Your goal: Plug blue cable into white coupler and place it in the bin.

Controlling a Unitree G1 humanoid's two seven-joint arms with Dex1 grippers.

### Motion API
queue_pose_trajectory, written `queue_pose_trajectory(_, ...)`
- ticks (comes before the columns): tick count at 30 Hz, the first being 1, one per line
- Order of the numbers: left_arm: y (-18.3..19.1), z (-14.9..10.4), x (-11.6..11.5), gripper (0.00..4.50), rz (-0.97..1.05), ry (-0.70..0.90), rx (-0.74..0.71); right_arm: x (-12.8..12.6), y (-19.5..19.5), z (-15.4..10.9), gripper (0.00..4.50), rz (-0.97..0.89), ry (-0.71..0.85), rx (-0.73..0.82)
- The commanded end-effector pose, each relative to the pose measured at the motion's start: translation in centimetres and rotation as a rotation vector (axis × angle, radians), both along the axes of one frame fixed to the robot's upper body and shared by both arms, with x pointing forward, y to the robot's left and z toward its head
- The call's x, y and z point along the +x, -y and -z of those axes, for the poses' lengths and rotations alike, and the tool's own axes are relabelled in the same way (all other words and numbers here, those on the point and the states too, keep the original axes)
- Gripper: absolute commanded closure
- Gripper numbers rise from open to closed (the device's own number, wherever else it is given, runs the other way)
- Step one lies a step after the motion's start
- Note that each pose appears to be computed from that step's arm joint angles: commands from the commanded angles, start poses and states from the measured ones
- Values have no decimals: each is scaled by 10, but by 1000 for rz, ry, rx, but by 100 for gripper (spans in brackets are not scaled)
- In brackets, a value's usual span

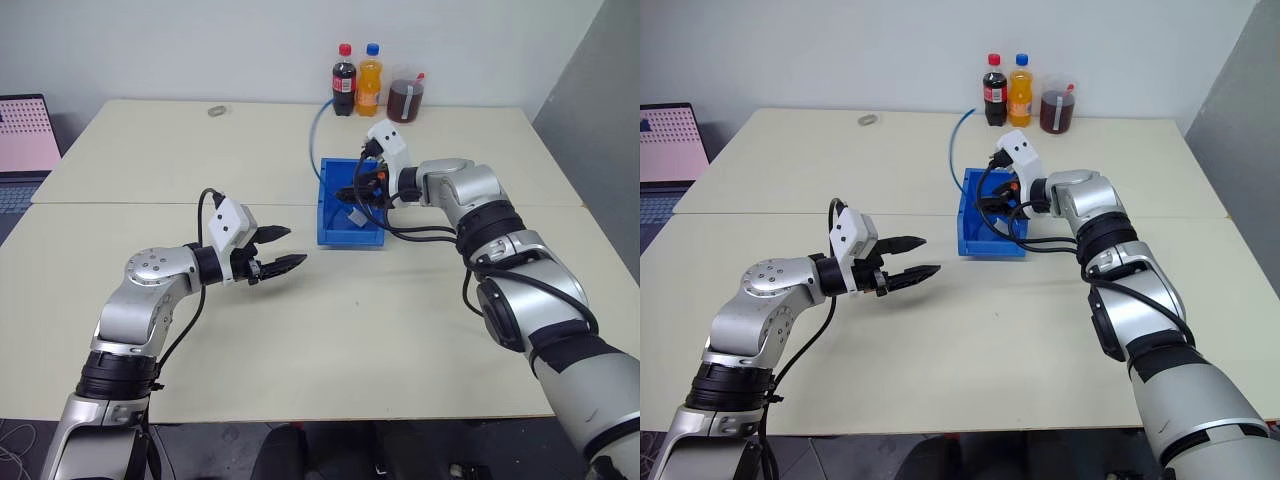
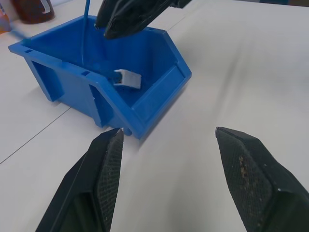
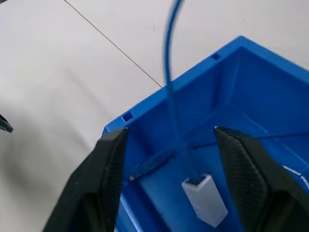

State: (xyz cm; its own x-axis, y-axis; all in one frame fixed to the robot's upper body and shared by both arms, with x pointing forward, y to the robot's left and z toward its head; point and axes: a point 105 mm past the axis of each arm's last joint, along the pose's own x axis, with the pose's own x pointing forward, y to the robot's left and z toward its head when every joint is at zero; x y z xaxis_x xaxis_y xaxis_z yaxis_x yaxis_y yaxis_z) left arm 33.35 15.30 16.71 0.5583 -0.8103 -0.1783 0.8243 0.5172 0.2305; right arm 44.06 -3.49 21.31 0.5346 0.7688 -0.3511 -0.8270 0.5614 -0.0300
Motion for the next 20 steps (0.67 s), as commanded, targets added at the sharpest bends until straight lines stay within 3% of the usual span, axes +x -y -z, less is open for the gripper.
queue_pose_trajectory(1, 6, -14, -1, 132, 22, 52, -10, 5, 16, -34, 41, -2, 136, -36)
queue_pose_trajectory(3, 4, -16, 3, 132, -14, 55, -20, 3, 32, -50, 2, -15, 227, -63)
queue_pose_trajectory(8, -21, -20, 19, 132, -233, 112, -13, -26, 58, -53, 2, -61, 314, -47)
queue_pose_trajectory(11, -44, -20, 26, 132, -390, 135, -21, -60, 75, -33, 2, -56, 307, -18)
queue_pose_trajectory(15, -62, -18, 21, 132, -453, 124, -25, -99, 95, 0, 2, 9, 251, 27)
queue_pose_trajectory(20, -70, -13, 16, 132, -481, 108, -23, -110, 114, 25, 2, 154, 243, 18)
